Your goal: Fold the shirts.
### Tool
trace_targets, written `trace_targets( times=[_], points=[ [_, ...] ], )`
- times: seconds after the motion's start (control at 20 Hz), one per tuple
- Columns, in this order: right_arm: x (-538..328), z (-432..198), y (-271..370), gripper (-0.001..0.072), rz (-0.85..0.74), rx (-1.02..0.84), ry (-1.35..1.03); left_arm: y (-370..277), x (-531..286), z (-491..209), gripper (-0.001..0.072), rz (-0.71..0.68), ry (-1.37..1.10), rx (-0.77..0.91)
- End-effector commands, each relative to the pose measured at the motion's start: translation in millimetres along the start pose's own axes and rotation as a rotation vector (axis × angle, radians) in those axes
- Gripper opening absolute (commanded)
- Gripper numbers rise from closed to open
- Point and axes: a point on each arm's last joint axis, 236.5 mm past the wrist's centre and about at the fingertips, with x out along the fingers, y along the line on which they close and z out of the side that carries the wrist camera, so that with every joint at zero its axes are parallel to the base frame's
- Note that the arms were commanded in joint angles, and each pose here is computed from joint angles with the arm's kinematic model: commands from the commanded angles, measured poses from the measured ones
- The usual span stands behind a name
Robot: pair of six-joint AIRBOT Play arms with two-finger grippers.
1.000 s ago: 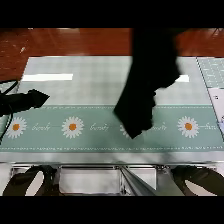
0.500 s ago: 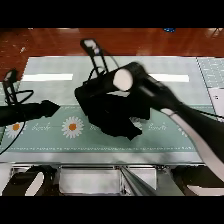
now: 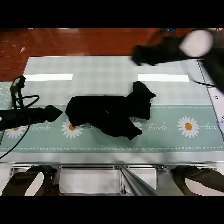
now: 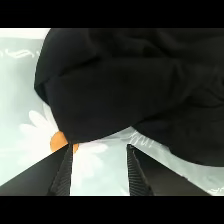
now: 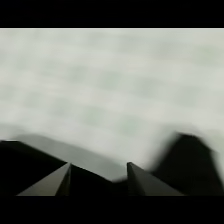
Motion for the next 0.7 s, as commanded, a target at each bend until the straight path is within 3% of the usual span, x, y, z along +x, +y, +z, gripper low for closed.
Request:
trace_targets(
  times=[0.0,0.15,0.3,0.5,0.65],
  points=[
    [-65,-58,-134,0.0408,-0.284,0.185,0.024,13,20,-11,0.0418,0.016,0.045,-0.081],
    [-56,-166,-175,0.0408,-0.304,0.404,0.096,23,59,-41,0.0418,-0.007,0.184,-0.22],
    [-37,-235,-165,0.0408,-0.224,0.512,0.162,45,94,-53,0.0418,0.028,0.259,-0.272],
    [-25,-263,-148,0.0405,-0.166,0.533,0.218,39,128,-52,0.0418,-0.038,0.287,-0.417],
    [-17,-252,-150,0.0395,-0.157,0.543,0.171,21,144,-57,0.0413,-0.122,0.315,-0.425]
  ],
)
